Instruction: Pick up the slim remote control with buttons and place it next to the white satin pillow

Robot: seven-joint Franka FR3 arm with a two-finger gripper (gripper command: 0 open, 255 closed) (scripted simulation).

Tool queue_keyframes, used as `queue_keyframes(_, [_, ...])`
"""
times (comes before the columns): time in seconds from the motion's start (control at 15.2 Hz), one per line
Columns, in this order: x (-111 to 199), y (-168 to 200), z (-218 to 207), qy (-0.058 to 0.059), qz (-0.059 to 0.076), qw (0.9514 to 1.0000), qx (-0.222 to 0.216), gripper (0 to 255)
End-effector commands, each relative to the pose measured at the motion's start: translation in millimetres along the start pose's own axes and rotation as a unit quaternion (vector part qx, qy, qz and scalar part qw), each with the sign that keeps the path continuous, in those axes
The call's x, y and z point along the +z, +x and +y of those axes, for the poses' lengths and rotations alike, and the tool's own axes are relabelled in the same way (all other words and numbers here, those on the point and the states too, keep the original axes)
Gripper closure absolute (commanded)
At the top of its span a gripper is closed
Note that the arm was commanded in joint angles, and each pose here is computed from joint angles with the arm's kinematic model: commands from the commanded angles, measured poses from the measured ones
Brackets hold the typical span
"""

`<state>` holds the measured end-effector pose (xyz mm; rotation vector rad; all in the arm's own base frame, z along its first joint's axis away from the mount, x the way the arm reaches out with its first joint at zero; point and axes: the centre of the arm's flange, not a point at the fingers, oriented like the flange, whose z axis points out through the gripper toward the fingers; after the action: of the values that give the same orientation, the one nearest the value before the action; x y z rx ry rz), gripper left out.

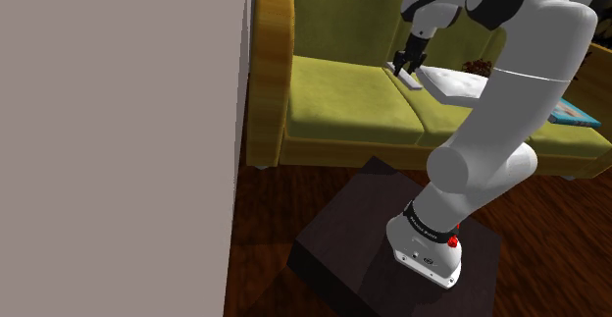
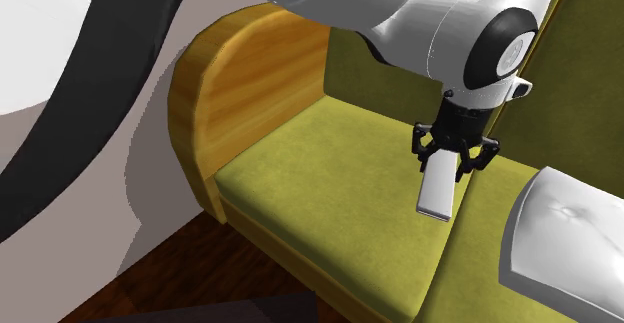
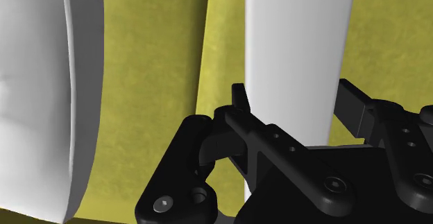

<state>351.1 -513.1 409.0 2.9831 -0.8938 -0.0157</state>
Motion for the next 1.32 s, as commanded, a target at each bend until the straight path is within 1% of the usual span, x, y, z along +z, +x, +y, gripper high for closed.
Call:
queue_keyframes(0.0, [11.0,0.2,-0.3,0.000,0.000,1.0000,0.000,255])
queue_keyframes(0.59, [58.8,0.3,-1.7,0.000,0.000,1.0000,0.000,255])
queue_keyframes(1.12, [58.8,0.3,-1.7,0.000,0.000,1.0000,0.000,255])
queue_keyframes(1.19, [58.8,0.2,-1.6,0.000,0.000,1.0000,0.000,0])
queue_keyframes(1.25, [58.8,0.2,-1.6,0.000,0.000,1.0000,0.000,0])
